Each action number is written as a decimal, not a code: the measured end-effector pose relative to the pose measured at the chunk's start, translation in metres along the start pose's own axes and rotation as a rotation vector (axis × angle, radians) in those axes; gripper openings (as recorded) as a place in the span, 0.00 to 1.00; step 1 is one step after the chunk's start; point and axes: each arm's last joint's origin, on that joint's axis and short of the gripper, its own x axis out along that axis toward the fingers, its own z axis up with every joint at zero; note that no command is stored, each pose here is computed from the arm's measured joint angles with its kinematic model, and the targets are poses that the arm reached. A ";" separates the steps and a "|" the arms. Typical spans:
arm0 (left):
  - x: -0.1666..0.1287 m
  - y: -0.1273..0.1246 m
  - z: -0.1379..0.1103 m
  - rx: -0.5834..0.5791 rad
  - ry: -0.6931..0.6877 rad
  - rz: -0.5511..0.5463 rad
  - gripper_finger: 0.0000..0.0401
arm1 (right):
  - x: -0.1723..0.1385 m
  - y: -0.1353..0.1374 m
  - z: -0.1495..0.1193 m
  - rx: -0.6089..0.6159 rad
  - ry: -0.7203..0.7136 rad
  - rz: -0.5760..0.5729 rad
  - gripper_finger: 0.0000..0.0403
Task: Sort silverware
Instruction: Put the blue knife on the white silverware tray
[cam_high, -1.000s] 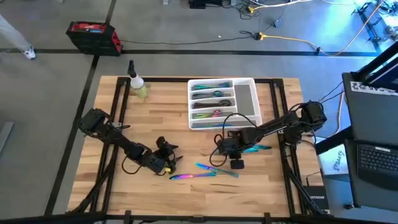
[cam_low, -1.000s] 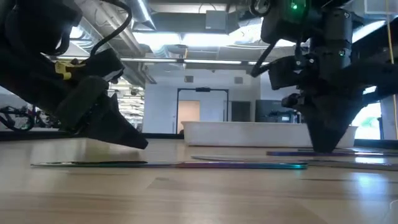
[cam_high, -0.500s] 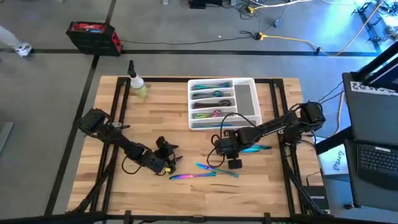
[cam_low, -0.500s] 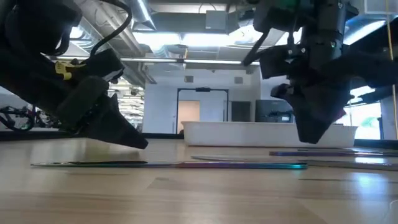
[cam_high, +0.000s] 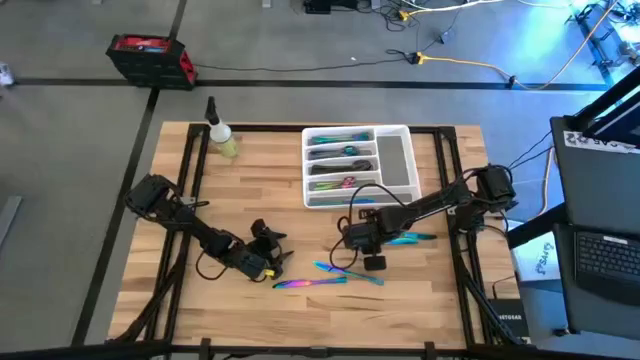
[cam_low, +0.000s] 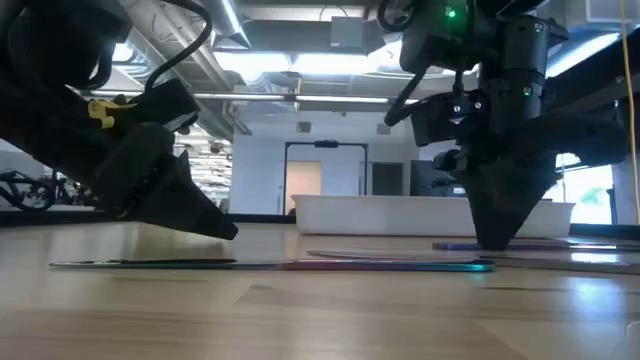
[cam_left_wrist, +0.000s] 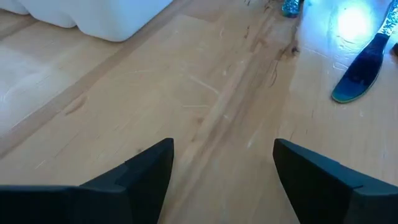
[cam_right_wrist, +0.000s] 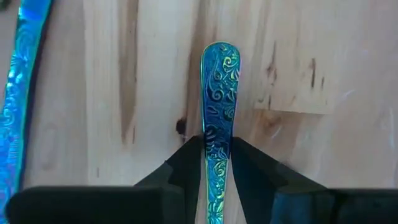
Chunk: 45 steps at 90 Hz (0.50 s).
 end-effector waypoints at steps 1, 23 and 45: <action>0.000 0.000 0.000 0.001 0.000 0.000 0.65 | 0.000 0.000 0.000 0.000 0.000 0.002 0.18; 0.000 0.000 0.000 0.015 0.000 0.000 0.65 | 0.000 0.000 0.000 0.015 -0.005 0.006 0.18; 0.000 0.000 0.000 0.019 0.000 0.000 0.65 | 0.005 -0.001 -0.005 0.016 -0.009 0.001 0.18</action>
